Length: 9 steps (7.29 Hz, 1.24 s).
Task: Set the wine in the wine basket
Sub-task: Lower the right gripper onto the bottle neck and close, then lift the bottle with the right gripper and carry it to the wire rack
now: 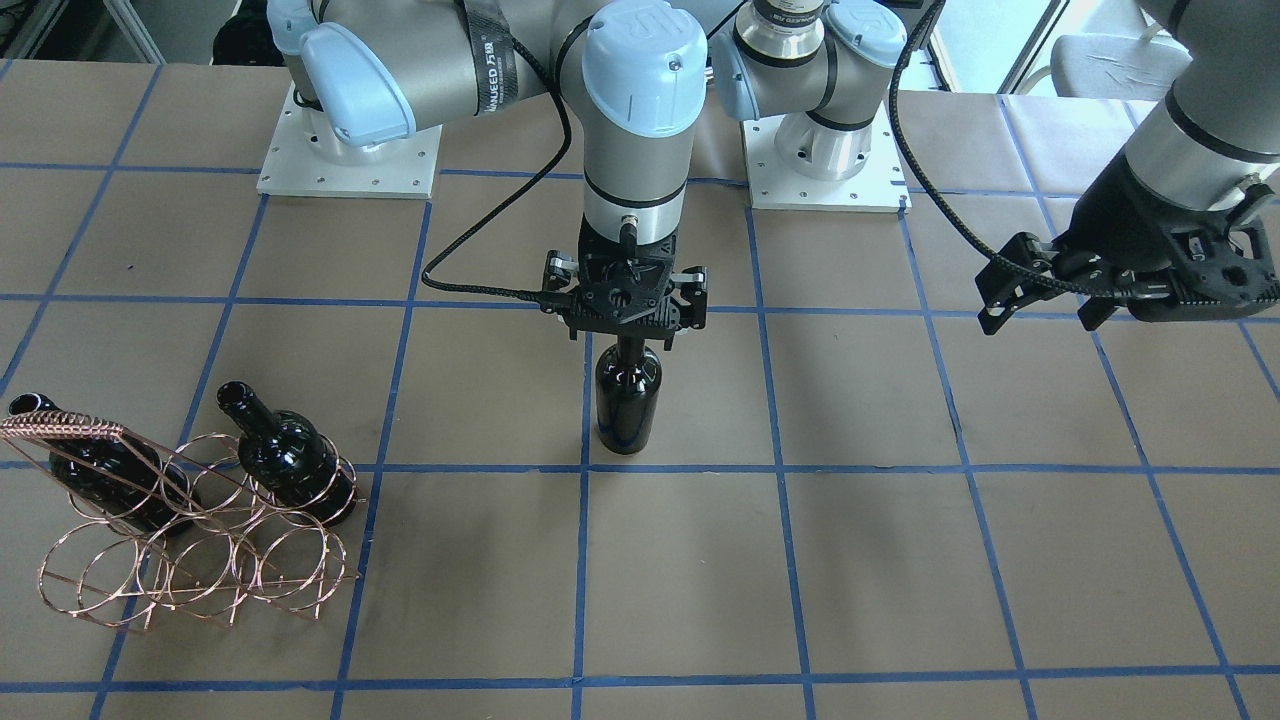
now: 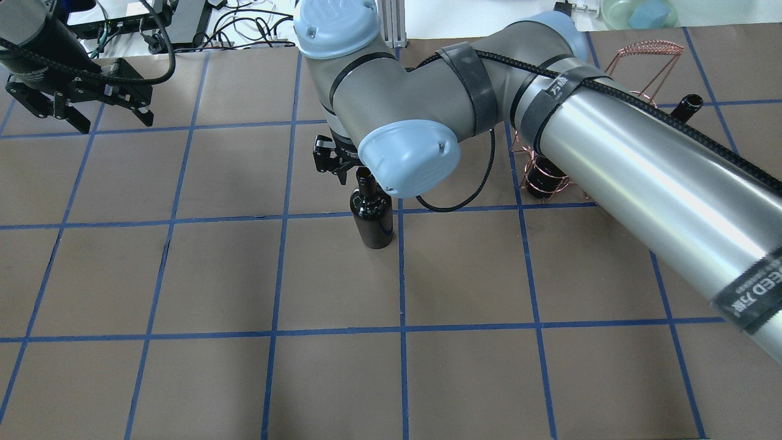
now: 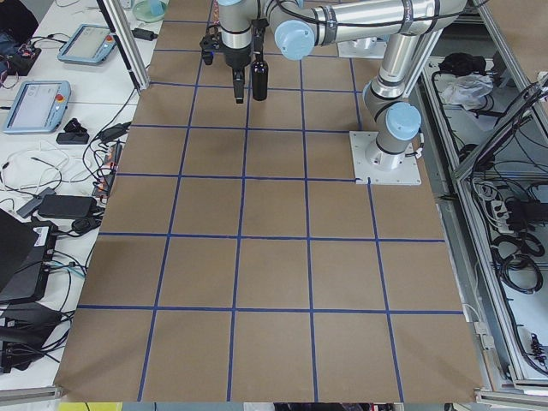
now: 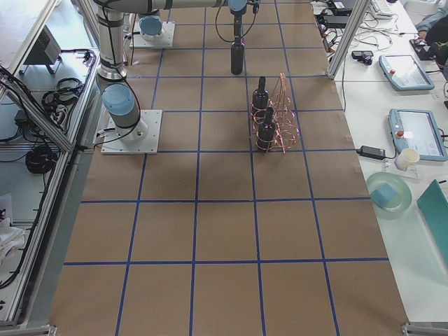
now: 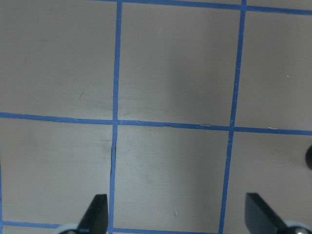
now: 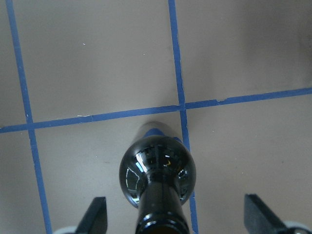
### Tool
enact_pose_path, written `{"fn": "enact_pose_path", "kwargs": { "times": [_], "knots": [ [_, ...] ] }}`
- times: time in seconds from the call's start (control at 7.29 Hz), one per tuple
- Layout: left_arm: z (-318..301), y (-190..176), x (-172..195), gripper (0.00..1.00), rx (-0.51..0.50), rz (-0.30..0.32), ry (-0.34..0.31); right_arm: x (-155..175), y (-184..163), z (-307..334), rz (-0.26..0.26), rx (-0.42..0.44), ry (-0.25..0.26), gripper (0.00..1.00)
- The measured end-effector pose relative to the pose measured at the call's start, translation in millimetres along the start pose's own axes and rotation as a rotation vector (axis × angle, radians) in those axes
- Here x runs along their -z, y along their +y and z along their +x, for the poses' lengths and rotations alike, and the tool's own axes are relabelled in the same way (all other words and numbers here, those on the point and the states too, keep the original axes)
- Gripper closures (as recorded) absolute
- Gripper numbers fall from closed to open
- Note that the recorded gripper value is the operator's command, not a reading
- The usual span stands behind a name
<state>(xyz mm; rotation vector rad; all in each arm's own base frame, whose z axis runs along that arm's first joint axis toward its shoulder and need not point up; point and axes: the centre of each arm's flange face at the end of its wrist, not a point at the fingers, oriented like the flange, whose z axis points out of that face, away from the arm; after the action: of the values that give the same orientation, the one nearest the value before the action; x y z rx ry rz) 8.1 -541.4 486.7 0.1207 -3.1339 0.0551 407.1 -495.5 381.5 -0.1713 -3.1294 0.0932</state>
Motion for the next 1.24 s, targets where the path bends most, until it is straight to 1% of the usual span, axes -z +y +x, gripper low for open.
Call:
{"fn": "enact_pose_path", "kwargs": {
  "times": [0.27,0.41,0.55,0.69,0.82,0.96,1.1,1.24],
  "knots": [
    [-2.5,2.3,-4.7,0.00,0.005,-0.008,0.003,-5.0,-1.4,-1.9,0.000,-0.001,-0.001,0.18],
    [-3.3,3.9,-5.8,0.00,0.007,-0.011,0.004,-5.8,-0.4,-2.2,-0.004,-0.002,0.000,0.30],
    [-3.0,5.9,-7.2,0.00,0.007,-0.015,0.005,-4.9,0.5,-2.7,-0.004,-0.002,-0.004,0.54],
    [-2.8,7.6,-7.5,0.00,0.008,-0.015,0.005,-4.3,1.4,-3.7,-0.008,0.000,-0.011,0.63],
    [-2.5,9.1,-7.5,0.00,0.008,-0.016,0.005,-3.8,2.1,-4.6,-0.012,0.005,-0.019,0.68],
    [-2.2,10.6,-7.6,0.00,0.007,-0.017,0.005,-4.1,2.3,-5.1,-0.014,0.011,-0.023,0.76],
    [-1.9,12.1,-8.3,0.00,0.007,-0.018,0.005,-4.4,2.5,-5.4,-0.014,0.019,-0.024,0.92],
    [-2.0,13.0,-8.4,0.00,0.007,-0.018,0.005,-2.7,2.3,-5.5,-0.011,0.027,-0.028,0.96]
  ]
}}
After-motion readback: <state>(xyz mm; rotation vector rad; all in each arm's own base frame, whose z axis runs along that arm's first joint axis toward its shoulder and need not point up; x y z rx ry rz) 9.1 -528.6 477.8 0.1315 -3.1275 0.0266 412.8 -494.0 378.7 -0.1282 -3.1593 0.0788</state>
